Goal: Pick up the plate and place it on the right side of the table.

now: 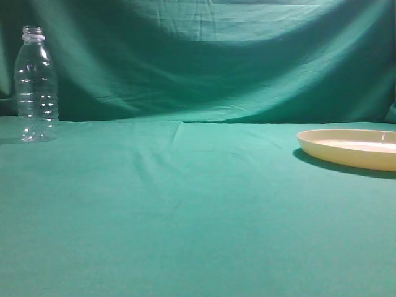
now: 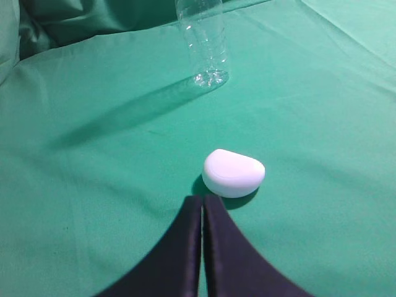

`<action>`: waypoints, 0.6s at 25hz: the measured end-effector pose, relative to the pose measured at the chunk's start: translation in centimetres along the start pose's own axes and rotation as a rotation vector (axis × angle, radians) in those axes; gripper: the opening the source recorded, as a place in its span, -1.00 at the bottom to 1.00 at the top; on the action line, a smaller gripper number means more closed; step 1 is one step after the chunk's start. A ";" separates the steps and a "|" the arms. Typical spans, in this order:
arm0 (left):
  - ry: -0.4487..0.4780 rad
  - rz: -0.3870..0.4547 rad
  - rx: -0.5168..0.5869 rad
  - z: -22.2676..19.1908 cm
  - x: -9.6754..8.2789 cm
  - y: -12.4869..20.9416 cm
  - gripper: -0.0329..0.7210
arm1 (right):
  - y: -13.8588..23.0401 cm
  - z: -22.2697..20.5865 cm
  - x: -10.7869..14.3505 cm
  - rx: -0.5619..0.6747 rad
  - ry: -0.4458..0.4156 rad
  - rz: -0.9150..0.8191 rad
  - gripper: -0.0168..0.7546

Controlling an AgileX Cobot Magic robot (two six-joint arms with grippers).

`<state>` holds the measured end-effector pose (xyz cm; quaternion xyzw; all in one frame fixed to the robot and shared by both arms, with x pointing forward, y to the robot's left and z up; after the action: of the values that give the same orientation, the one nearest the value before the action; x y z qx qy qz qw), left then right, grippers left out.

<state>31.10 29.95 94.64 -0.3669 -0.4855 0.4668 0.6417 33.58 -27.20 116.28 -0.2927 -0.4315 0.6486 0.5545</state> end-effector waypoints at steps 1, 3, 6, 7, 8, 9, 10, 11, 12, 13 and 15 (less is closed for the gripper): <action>0.000 0.000 0.000 0.0 0.0 0.0 -0.91 | 0.7 0.8 -0.1 -0.027 -0.003 0.002 -0.96; 0.000 0.000 0.000 0.0 0.0 0.0 -0.91 | 2.0 2.1 -0.1 -0.077 -0.008 0.003 -0.96; 0.000 0.000 0.000 0.0 0.0 0.0 -0.91 | 3.5 4.1 -0.2 -0.119 -0.021 -0.001 -0.96; 0.000 0.000 0.000 0.0 0.0 0.0 -0.91 | 4.1 4.7 -0.2 -0.119 -0.023 -0.001 -0.96; 0.000 0.000 0.000 0.0 0.0 0.0 -0.91 | 4.4 5.2 -0.2 -0.126 -0.024 0.000 -0.96; 0.000 0.000 0.000 0.0 0.0 0.0 -0.91 | 4.7 5.6 -0.2 -0.130 -0.025 0.000 -0.96; 0.000 0.000 0.000 0.0 0.0 0.0 -0.91 | 5.0 5.9 -0.3 -0.135 -0.024 0.002 -0.96; 0.000 0.000 0.000 0.0 0.0 0.0 -0.91 | 5.1 6.1 -0.3 -0.137 -0.022 0.003 -0.96; 0.000 0.000 0.000 0.0 0.0 0.0 -0.91 | 5.1 6.1 -0.3 -0.137 -0.022 0.003 -0.96; 0.000 0.000 0.000 0.0 0.0 0.0 -0.91 | 5.3 6.3 -0.4 -0.140 -0.011 0.009 -0.96; 0.000 0.000 0.000 0.0 0.0 0.0 -0.91 | 5.3 6.2 -0.6 -0.136 0.007 0.022 -0.96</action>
<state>31.10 29.95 94.64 -0.3669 -0.4855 0.4668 0.6417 25.94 -29.32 114.29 -0.3369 -0.4694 0.6228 0.5275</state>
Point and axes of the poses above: a point on each arm's last joint axis where the gripper is mounted, z pointing back along that axis away from the gripper, x along the wrist's bending axis when the last joint is at zero, y = z × x, the point moved 2 cm from there along -z, pointing out along that axis toward the gripper, and after that the axes turned 1 degree about -z, right-handed, at the moved point
